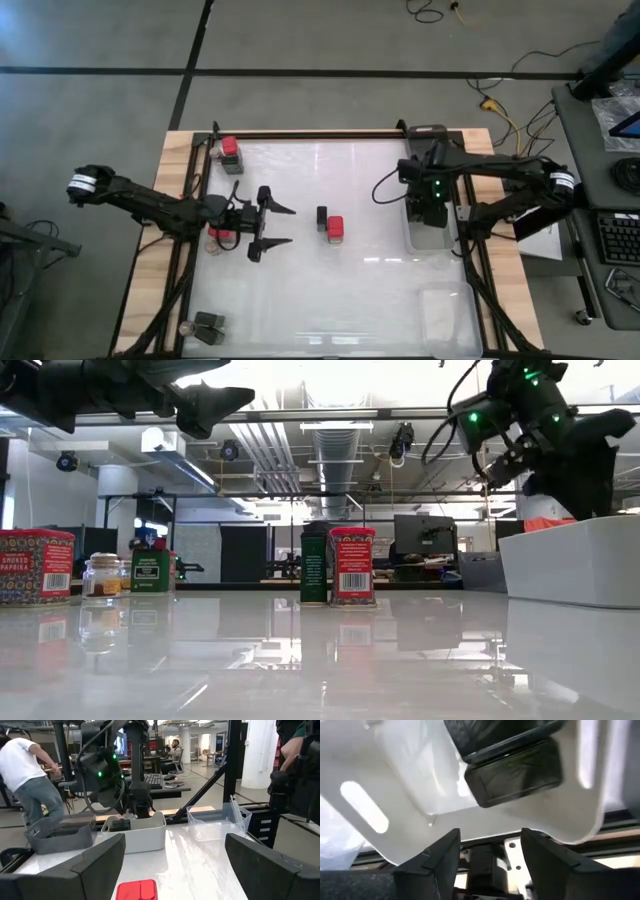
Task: Sort spices by type
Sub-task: Put the green seasoning can into the gray bin
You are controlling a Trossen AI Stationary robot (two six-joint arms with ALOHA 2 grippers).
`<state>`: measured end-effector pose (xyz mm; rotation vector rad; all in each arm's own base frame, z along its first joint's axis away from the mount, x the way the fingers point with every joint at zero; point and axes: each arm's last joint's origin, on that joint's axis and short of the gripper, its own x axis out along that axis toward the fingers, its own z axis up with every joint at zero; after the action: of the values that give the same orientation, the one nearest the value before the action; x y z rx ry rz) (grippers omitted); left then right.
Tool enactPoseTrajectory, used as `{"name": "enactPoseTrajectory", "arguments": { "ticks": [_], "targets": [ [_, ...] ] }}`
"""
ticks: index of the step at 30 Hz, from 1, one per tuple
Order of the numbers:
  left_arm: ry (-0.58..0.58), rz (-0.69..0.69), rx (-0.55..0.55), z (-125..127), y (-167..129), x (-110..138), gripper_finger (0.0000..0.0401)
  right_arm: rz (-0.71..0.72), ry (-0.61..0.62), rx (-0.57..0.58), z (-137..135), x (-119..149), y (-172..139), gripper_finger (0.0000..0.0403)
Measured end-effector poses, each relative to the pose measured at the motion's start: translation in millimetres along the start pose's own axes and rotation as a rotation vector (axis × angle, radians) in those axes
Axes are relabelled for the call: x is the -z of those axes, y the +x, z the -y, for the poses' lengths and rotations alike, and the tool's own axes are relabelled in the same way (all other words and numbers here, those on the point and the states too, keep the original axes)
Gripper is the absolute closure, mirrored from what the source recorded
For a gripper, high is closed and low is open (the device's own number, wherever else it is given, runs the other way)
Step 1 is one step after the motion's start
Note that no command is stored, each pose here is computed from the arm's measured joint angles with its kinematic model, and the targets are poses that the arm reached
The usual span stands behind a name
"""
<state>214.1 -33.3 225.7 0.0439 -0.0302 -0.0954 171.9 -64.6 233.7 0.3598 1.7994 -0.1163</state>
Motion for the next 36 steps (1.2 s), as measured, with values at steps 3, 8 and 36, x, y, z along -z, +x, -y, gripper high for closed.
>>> {"name": "enactPoseTrajectory", "arguments": {
  "ticks": [3,8,36],
  "targets": [
    [-0.013,-0.003,0.000,0,0,1,0.0074,0.051,-0.005,0.066,0,0,-17,0.0192],
    [-0.187,-0.031,0.000,1,3,6,0.0074,0.247,-0.021,0.140,-4,-2,-53,0.0165],
    [-0.359,-0.340,-0.021,19,-2,37,0.0074,0.917,-0.328,0.139,-107,-168,-72,0.0033]
  ]
}}
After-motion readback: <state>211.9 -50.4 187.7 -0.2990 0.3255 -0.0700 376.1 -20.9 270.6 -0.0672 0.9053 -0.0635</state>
